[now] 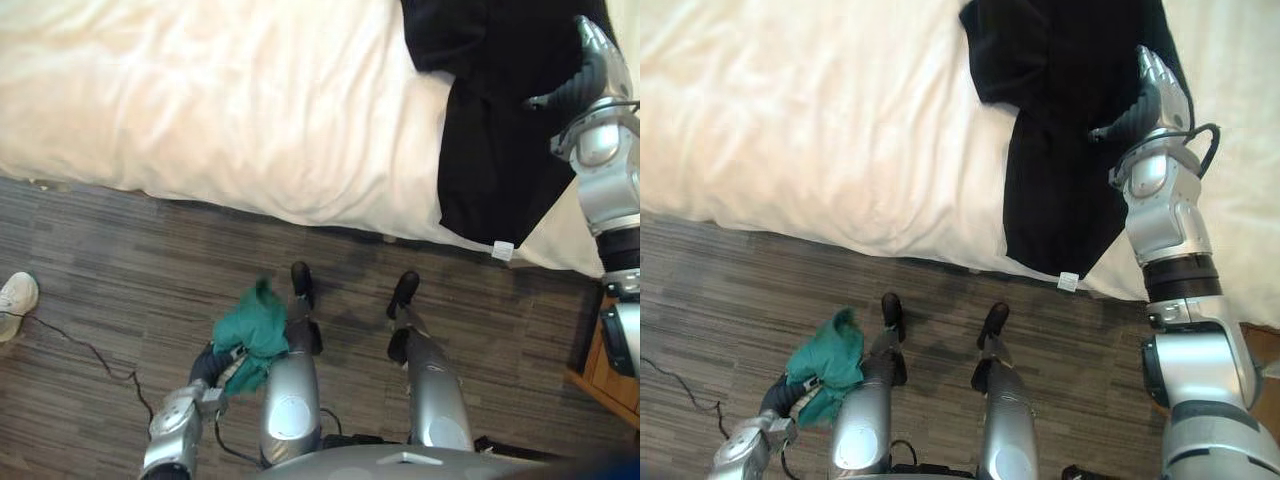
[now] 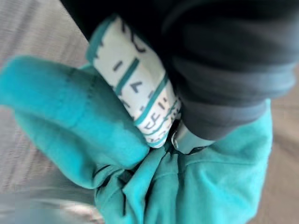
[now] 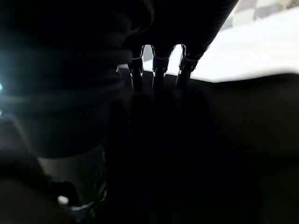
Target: Tidy the bed and pick cloth on bed and put in laundry
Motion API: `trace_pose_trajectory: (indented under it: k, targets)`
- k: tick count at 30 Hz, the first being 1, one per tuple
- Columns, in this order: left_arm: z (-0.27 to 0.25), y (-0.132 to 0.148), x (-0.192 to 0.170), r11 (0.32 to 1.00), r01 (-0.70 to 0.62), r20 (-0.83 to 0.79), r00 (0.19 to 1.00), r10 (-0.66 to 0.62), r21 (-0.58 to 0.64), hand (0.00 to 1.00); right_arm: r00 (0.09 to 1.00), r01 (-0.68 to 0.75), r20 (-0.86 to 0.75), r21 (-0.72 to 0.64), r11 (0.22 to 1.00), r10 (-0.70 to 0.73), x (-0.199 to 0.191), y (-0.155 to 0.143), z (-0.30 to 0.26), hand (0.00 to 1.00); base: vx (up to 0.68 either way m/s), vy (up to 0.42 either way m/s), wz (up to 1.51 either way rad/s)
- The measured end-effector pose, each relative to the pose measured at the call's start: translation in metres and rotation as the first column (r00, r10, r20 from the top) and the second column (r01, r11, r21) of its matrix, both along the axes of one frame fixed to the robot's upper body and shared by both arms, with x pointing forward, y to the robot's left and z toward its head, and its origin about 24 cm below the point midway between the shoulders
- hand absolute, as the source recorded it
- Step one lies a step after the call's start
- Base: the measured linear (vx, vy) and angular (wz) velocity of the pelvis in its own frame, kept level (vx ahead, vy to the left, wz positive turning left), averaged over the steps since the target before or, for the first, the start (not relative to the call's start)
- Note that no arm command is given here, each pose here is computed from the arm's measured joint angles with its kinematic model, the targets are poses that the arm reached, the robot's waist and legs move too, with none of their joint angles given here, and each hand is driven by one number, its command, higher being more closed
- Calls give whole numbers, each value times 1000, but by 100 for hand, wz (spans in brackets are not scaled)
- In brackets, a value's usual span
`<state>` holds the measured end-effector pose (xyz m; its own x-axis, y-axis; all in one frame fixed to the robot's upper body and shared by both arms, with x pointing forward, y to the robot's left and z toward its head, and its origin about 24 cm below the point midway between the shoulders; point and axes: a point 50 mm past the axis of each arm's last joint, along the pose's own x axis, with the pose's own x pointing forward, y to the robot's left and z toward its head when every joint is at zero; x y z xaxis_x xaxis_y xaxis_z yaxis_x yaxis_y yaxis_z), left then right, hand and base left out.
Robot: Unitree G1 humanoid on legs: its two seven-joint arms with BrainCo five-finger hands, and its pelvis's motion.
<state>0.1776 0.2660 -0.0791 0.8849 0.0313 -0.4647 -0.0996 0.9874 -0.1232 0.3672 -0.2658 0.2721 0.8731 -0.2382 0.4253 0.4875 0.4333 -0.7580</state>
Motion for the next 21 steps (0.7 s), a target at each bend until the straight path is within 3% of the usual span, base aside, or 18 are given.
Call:
trace_pose_trajectory:
  k: [2, 3, 9, 15, 21]
  targets:
    - [5, -1, 8, 1000, 5, 36, 999, -5, 1, 100, 999, -19, 40, 20, 1000, 18, 1, 4, 14, 0, -43, -9, -2]
    - [9, 0, 13, 1000, -2, 59, 998, 2, -5, 100, 998, -33, 60, 39, 999, 30, 1, 5, 22, 100, -40, -11, -6]
    - [17, -1, 27, 1000, -14, 122, 992, 17, -27, 100, 987, -46, 157, 46, 998, 38, -2, 7, 51, 100, -18, -15, -1]
    - [18, -11, 32, 999, 0, 147, 989, 5, -34, 100, 982, -70, 182, 155, 985, 41, 0, -1, 53, 100, 18, -33, 0]
    - [23, -36, 39, 991, -19, 213, 976, 47, -131, 100, 972, -217, 168, 381, 899, 164, 1, 6, -25, 100, 64, -28, -4]
